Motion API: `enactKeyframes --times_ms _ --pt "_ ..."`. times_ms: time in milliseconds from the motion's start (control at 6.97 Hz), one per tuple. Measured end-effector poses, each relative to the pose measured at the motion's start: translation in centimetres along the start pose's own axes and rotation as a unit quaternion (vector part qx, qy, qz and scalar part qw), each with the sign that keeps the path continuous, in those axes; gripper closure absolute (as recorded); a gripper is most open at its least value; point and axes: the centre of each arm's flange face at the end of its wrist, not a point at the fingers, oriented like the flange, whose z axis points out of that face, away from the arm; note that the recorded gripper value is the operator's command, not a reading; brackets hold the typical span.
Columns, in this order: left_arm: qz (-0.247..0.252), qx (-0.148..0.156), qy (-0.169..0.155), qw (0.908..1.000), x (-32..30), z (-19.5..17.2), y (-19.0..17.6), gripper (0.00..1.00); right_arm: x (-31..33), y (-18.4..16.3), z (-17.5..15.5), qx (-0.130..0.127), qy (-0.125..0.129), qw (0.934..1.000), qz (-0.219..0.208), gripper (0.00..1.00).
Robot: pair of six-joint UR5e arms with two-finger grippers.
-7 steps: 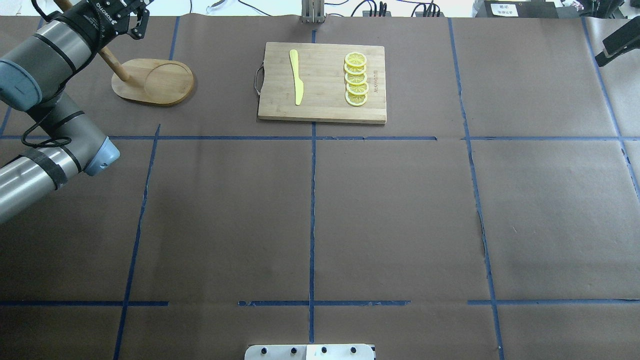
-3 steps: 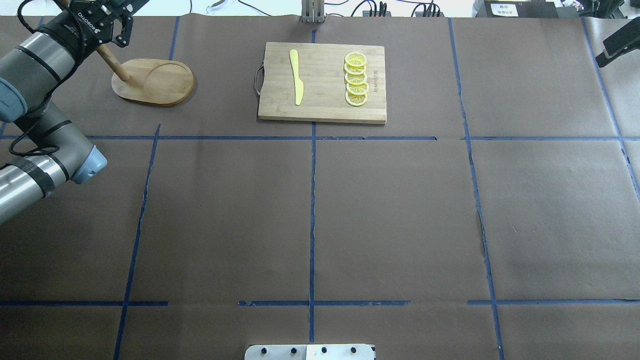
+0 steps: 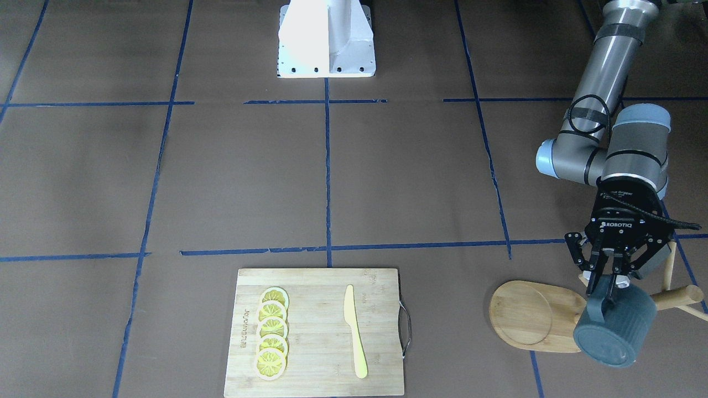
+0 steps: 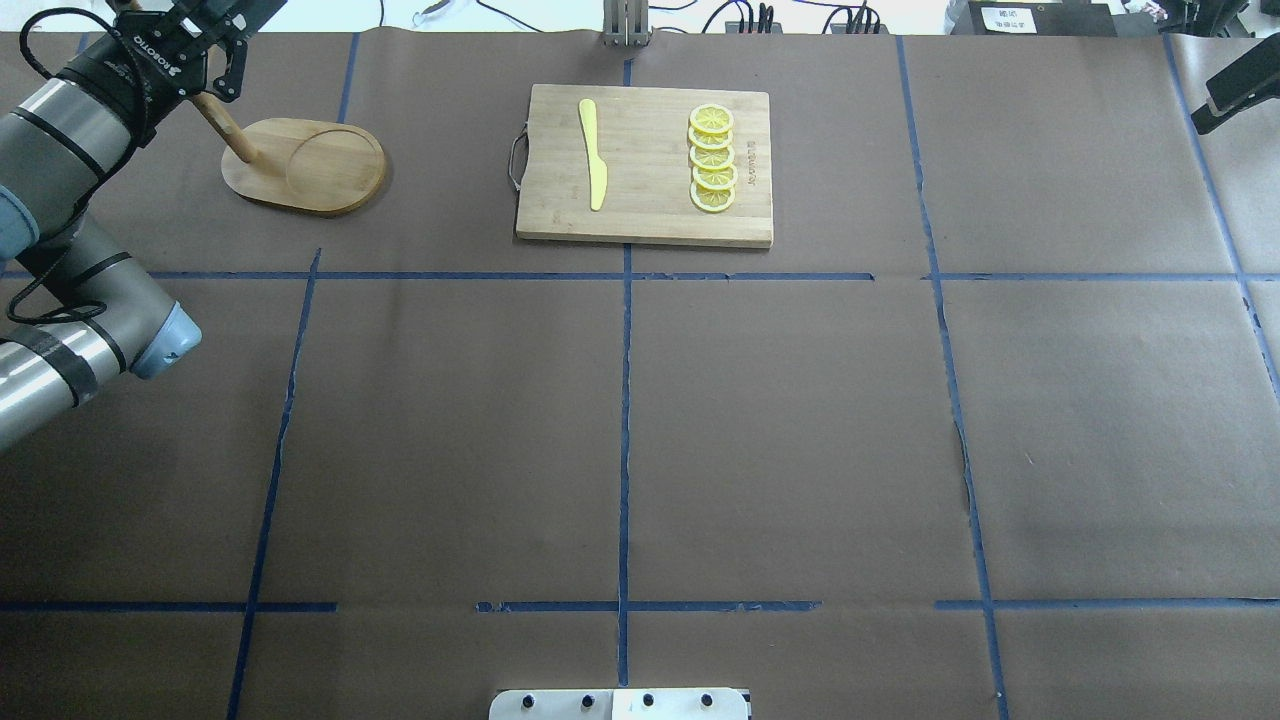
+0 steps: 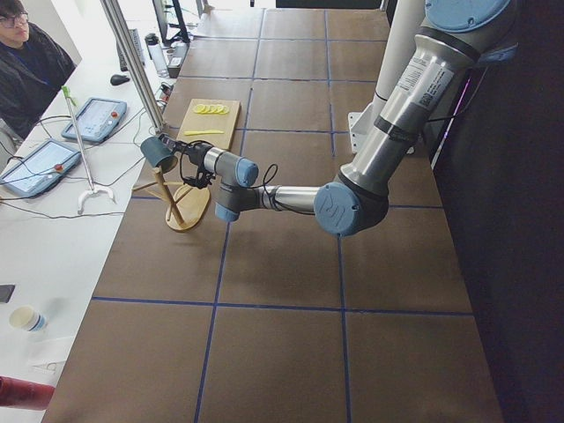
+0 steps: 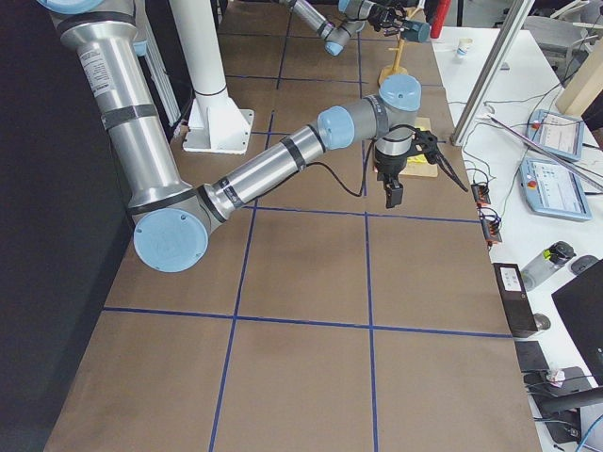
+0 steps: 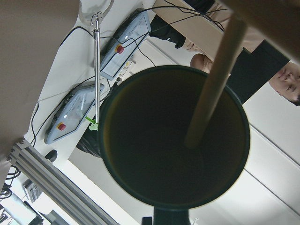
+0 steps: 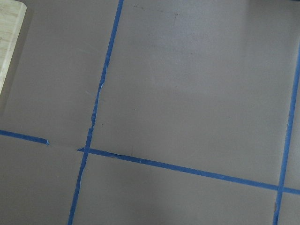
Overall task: Hang cup on storage rack
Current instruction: 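Align the mug handle with a mug tree peg using the left gripper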
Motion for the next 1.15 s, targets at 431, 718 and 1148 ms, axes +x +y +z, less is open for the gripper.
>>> enactKeyframes --times_ms 431,718,1148 --pt "-0.008 -0.001 0.002 1.0000 -0.31 -0.65 -0.48 0.98 0.07 0.00 0.06 -0.001 0.001 1.0000 0.001 0.00" --pt "-0.009 0.003 0.003 1.0000 -0.62 -0.75 -0.83 0.97 0.07 -0.01 0.06 0.000 0.001 1.0000 0.001 0.00" --pt "-0.015 0.007 0.002 0.9999 -0.68 -1.09 -1.24 0.94 0.04 0.00 0.02 0.000 0.001 1.0000 0.000 0.00"
